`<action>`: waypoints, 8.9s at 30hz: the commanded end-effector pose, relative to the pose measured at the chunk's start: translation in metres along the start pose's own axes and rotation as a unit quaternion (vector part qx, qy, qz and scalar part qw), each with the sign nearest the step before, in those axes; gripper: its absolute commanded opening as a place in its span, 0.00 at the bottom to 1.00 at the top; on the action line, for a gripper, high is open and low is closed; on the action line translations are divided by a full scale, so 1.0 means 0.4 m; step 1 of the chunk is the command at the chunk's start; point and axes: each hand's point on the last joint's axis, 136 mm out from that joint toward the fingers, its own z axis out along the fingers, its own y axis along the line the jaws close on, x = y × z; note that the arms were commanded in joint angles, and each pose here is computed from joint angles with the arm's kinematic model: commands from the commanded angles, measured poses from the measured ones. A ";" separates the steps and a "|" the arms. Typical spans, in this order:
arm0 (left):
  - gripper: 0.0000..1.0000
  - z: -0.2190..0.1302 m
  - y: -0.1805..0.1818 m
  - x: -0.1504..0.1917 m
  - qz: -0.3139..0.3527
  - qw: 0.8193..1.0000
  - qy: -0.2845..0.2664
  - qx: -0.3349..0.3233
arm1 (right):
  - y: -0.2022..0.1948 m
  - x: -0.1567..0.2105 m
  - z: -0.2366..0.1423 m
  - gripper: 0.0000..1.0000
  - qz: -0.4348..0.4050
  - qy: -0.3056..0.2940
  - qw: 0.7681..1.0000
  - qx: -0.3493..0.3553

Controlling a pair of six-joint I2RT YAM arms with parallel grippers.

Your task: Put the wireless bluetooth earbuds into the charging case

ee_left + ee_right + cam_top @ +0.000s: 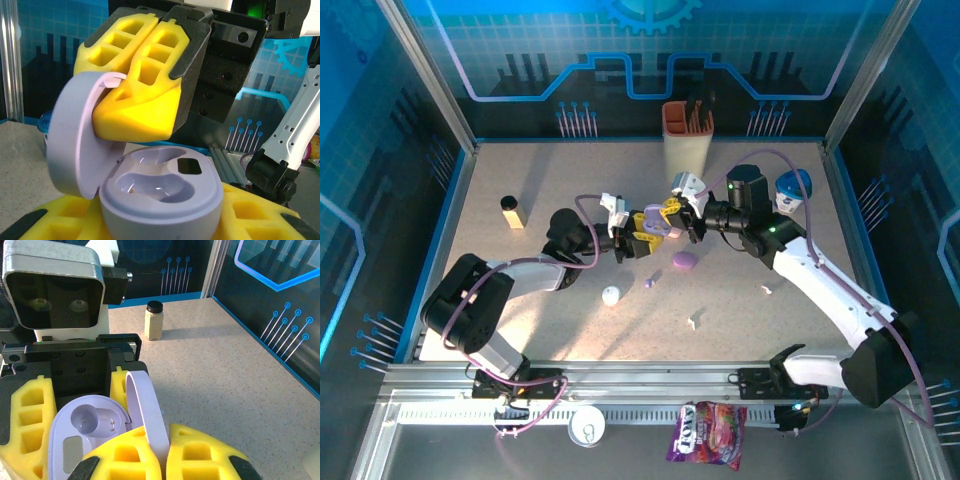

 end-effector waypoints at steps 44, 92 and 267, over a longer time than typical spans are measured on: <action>0.44 0.011 0.015 -0.037 0.009 1.000 -0.023 -0.003 | -0.007 -0.027 -0.016 0.00 -0.028 -0.031 0.998 0.036; 0.29 -0.218 0.255 -0.082 0.067 0.979 -0.063 -0.184 | 0.088 0.364 0.083 0.70 0.448 0.140 0.874 0.127; 0.25 -0.103 0.168 0.135 0.034 0.993 0.032 -0.112 | -0.002 0.376 -0.019 0.15 0.337 0.149 0.857 0.361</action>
